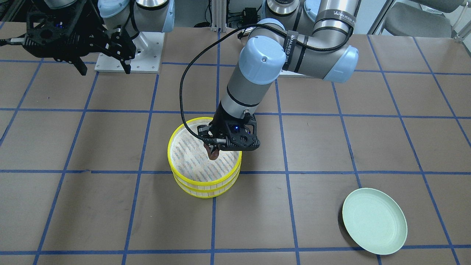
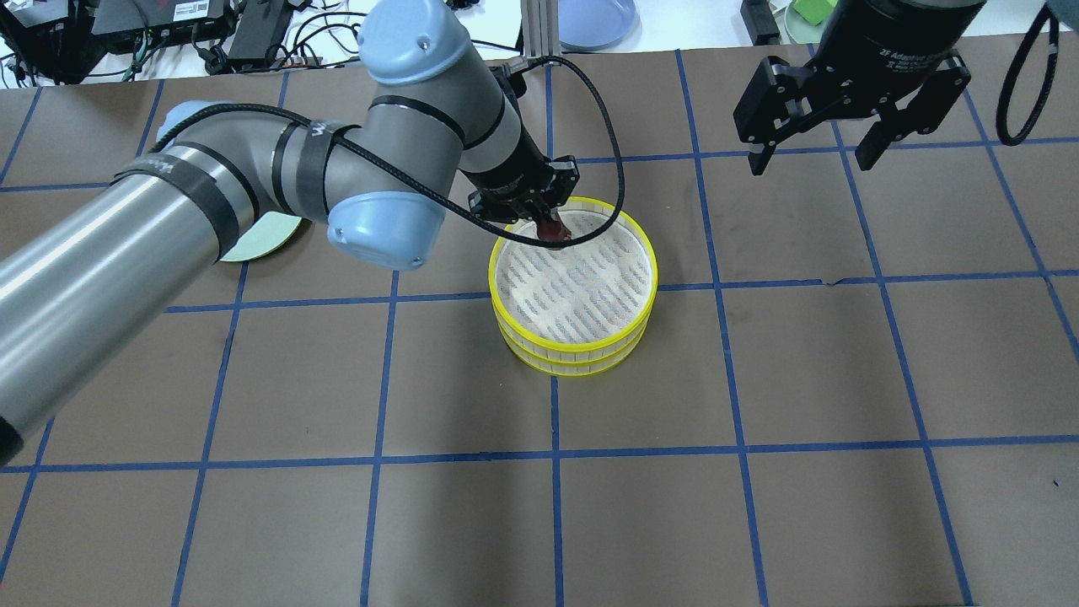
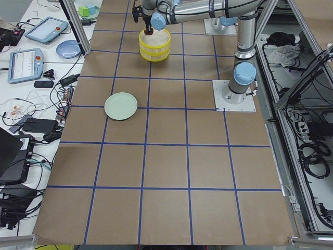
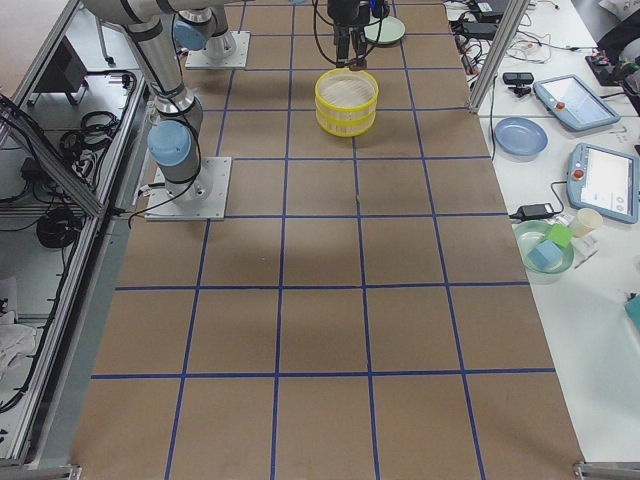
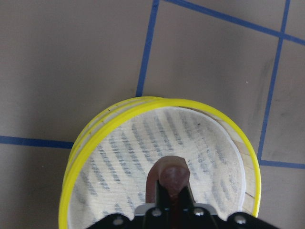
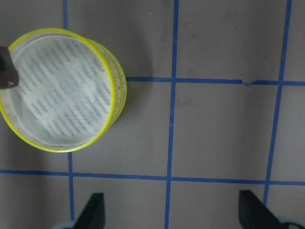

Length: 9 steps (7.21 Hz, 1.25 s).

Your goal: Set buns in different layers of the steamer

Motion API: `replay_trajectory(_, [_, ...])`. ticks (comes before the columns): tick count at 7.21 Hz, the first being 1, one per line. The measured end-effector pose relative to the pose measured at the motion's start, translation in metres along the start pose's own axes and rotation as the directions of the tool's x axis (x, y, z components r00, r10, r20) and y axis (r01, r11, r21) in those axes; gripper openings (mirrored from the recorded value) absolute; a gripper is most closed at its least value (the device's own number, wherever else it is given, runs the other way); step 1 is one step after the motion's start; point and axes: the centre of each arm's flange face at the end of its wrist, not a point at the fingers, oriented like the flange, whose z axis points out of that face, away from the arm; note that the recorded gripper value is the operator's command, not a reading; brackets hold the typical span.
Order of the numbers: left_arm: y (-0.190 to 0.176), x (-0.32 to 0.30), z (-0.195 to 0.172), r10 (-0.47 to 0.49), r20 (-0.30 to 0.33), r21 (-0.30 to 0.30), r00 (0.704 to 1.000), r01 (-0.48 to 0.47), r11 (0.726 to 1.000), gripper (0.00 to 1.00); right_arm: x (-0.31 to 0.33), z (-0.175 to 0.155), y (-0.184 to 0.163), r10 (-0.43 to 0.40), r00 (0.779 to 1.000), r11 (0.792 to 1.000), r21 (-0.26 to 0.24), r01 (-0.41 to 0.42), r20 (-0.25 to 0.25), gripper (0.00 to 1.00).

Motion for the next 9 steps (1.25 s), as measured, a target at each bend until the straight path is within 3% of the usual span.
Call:
replay_trajectory(3, [0.011,0.008,0.007,0.010,-0.008,-0.003,1.000,-0.010,1.000,1.00,-0.026,0.005,0.004,-0.028,1.000,1.000,-0.008,0.028,-0.005,1.00])
replay_trajectory(6, [0.007,0.006,0.000,0.018,-0.007,0.015,1.000,-0.018,1.000,1.00,-0.026,0.009,0.004,-0.114,0.993,0.993,-0.018,0.114,0.005,1.00])
replay_trajectory(9, [-0.039,-0.050,-0.049,0.087,0.086,0.117,0.992,-0.097,0.988,1.00,-0.025,0.016,0.010,-0.119,0.993,0.993,-0.027,0.119,0.006,1.00])
